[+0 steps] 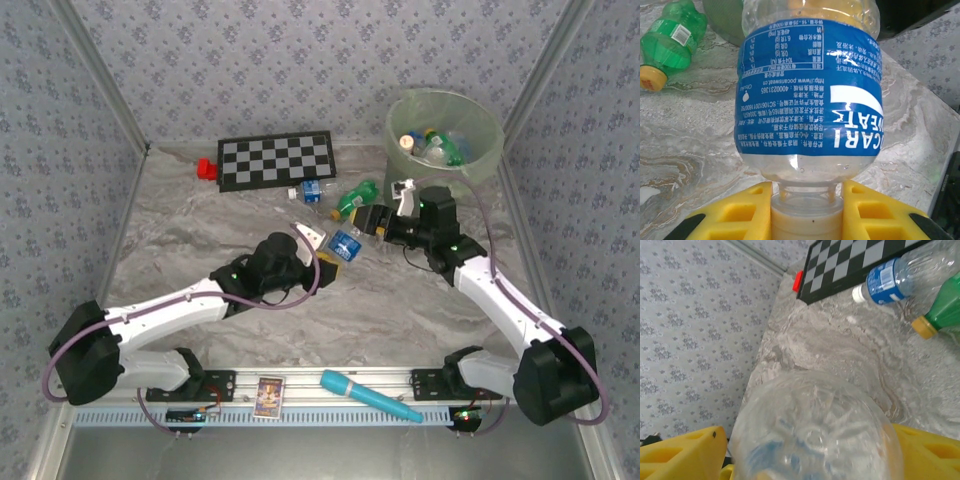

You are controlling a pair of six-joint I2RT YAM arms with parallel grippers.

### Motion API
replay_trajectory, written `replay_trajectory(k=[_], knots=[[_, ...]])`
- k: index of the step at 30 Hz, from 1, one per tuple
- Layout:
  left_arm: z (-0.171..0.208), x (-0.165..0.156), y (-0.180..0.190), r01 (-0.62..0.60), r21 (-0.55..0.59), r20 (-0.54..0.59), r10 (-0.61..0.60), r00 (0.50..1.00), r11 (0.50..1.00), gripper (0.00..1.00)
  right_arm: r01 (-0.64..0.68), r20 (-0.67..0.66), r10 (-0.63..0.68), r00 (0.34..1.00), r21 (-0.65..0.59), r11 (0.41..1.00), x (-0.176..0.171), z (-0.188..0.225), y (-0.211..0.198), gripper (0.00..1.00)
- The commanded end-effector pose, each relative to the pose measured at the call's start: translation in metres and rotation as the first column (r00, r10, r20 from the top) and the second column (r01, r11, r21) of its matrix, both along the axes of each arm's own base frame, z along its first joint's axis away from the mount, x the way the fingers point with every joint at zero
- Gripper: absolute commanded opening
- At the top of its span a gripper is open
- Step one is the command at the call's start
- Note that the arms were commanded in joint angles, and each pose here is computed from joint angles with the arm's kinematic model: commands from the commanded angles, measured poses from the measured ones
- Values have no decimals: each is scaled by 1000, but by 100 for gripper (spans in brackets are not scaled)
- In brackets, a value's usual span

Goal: Put the plastic bottles in the bin

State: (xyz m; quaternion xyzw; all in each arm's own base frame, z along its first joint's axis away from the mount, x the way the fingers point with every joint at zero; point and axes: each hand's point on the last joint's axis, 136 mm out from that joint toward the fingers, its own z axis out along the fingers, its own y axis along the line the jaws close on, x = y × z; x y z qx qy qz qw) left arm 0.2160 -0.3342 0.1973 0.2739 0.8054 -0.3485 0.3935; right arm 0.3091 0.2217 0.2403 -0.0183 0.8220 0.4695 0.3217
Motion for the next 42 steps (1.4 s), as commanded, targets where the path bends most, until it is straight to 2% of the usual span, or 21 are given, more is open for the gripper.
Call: replay_trajectory(k=[1,5,10,12,13,15,17,18,19,20,22,26,29,35,37,42], knots=[[17,-7,0,23,-39,53,-21,998,999,22,-55,-15,54,998,-18,998,-5,6,9,81],[18,-12,3,27,-32,65,-25,998,999,22,-59,-47,58,997,-18,998,-5,0,11,77],[14,-12,7,15,-16,67,-13,998,1000,25,-86,-52,88,995,23,996,-7,9,16,59],[15,-11,8,11,-14,68,-10,998,1000,35,-78,-48,79,996,24,997,-7,13,15,59],[15,-11,8,9,-13,68,-8,998,1000,43,-73,-38,74,997,22,997,-7,17,14,59],[18,-8,10,-9,-14,71,10,997,1000,66,-51,-20,52,998,6,999,-6,23,9,59],[21,-7,13,-24,-21,78,26,997,999,77,-19,5,19,1000,-22,1000,-4,30,2,59],[23,-7,15,-32,-26,82,34,996,999,87,2,22,-1,1000,-36,999,-2,36,-4,59],[26,-7,17,-39,-34,86,42,995,999,88,26,39,-24,999,-50,998,0,42,-9,59],[28,-7,19,-47,-38,88,51,995,998,97,50,53,-46,998,-60,997,2,48,-15,58],[31,-7,24,-67,-50,95,71,993,997,99,99,75,-94,993,-63,993,7,64,-27,57],[36,-4,40,-132,-65,109,139,984,989,100,219,202,-192,960,-122,968,24,109,-63,57],[36,-3,52,-178,-67,109,184,977,982,100,346,287,-293,912,-156,925,37,138,-95,57],[36,-10,65,-194,-111,96,205,974,975,100,595,430,-484,762,-172,785,61,184,-154,56],[34,-13,66,-188,-120,89,199,976,975,100,665,479,-526,703,-181,725,69,197,-172,56],[32,-20,67,-172,-163,60,184,981,971,100,826,611,-577,542,-261,499,91,218,-220,56]])
